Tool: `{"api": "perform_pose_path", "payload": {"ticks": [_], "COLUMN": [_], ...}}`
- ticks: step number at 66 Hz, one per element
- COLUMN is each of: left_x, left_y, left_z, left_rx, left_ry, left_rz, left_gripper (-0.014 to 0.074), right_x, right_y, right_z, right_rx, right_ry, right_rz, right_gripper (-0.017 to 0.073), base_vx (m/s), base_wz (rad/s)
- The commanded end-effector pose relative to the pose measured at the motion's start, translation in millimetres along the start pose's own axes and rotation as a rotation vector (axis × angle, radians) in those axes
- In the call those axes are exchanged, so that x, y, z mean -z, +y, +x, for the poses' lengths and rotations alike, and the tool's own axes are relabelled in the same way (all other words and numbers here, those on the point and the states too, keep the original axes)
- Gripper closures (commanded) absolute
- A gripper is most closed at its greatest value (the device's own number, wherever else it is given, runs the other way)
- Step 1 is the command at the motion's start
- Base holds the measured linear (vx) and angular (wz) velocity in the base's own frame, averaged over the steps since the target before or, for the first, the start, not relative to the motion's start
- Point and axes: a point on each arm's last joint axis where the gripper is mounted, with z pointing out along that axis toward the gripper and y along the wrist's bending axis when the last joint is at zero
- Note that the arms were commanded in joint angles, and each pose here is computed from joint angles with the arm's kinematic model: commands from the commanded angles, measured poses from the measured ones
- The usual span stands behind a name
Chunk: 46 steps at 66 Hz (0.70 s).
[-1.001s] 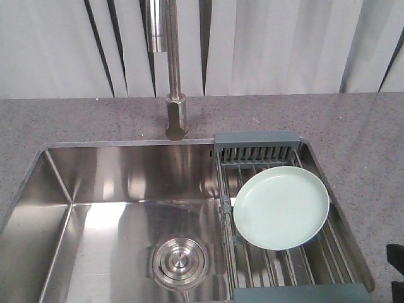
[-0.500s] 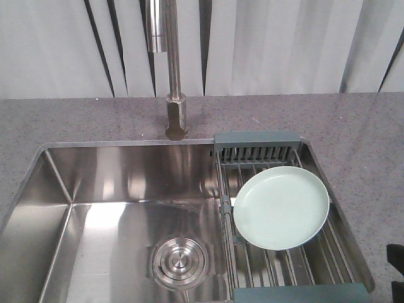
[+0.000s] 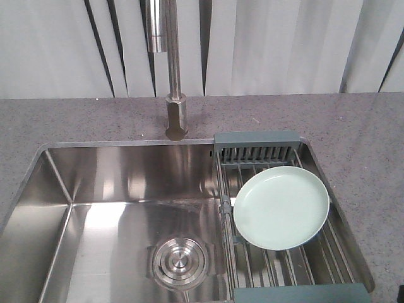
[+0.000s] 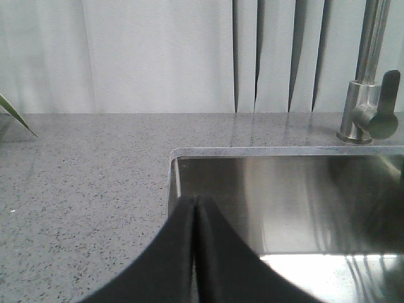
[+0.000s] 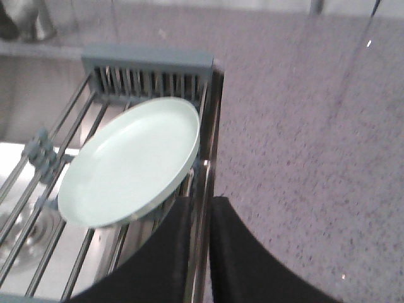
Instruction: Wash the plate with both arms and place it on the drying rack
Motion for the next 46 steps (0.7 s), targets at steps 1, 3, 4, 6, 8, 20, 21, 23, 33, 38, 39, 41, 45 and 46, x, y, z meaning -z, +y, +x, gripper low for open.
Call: {"api": "perform_pose_path", "payload": {"ticks": [1,3,4,6,8,20,21,23,33,38,39,41,45,46], "left_x": [3.0,3.0,3.0,3.0,3.0,3.0,3.0,3.0,3.0,3.0,3.0,3.0,3.0,3.0], "left_y": [-0.1,-0.1,-0.1,-0.1,-0.1,-0.1,-0.1,-0.1,-0.1,-0.1,-0.1,-0.1,-0.1,-0.1], "left_z": [-15.1,-15.1,-15.1,-15.1,-15.1,-15.1,-15.1,-15.1,-15.1,-15.1,-15.1,-15.1,-15.1,-15.1], "left_rx": [0.011,0.011,0.011,0.011,0.011,0.011,0.011,0.011,0.011,0.011,0.011,0.011,0.011,0.011], "left_ry": [-0.113,-0.113,-0.113,-0.113,-0.113,-0.113,-0.113,-0.113,-0.113,-0.113,-0.113,-0.113,-0.113,-0.113], "left_rz": [0.002,0.002,0.002,0.002,0.002,0.002,0.002,0.002,0.002,0.002,0.002,0.002,0.002,0.002], "left_gripper": [0.0600,0.0600,0.0600,0.0600,0.0600,0.0600,0.0600,0.0600,0.0600,0.0600,0.0600,0.0600,0.0600,0.0600], "right_x": [8.2,9.6,10.2,10.9,11.8,12.5,12.4,12.1,10.2,7.4,7.0,6.0,5.3,5.4], "right_y": [-3.0,-3.7,-4.0,-4.4,-4.7,-5.4,-5.5,-5.6,-5.4,-5.2,-5.2,-5.1,-5.0,-5.0], "right_z": [-5.1,-0.2,1.8,5.9,10.9,35.9,37.9,40.7,53.1,56.3,56.8,58.2,59.2,59.0], "right_rx": [0.003,0.000,-0.001,-0.003,-0.006,-0.009,-0.009,-0.009,-0.007,-0.005,-0.005,-0.003,-0.003,-0.003], "right_ry": [-0.252,-0.288,-0.300,-0.320,-0.344,-0.422,-0.430,-0.439,-0.503,-0.531,-0.537,-0.553,-0.568,-0.570], "right_rz": [0.038,0.050,0.054,0.062,0.069,0.098,0.101,0.104,0.111,0.109,0.109,0.108,0.107,0.107], "right_gripper": [0.0575,0.0571,0.0569,0.0568,0.0568,0.0568,0.0568,0.0568,0.0568,0.0568,0.0568,0.0568,0.0568,0.0568], "base_vx": [0.00,0.00,0.00,0.00,0.00,0.00,0.00,0.00,0.00,0.00,0.00,0.00,0.00,0.00], "base_wz": [0.00,0.00,0.00,0.00,0.00,0.00,0.00,0.00,0.00,0.00,0.00,0.00,0.00,0.00]}}
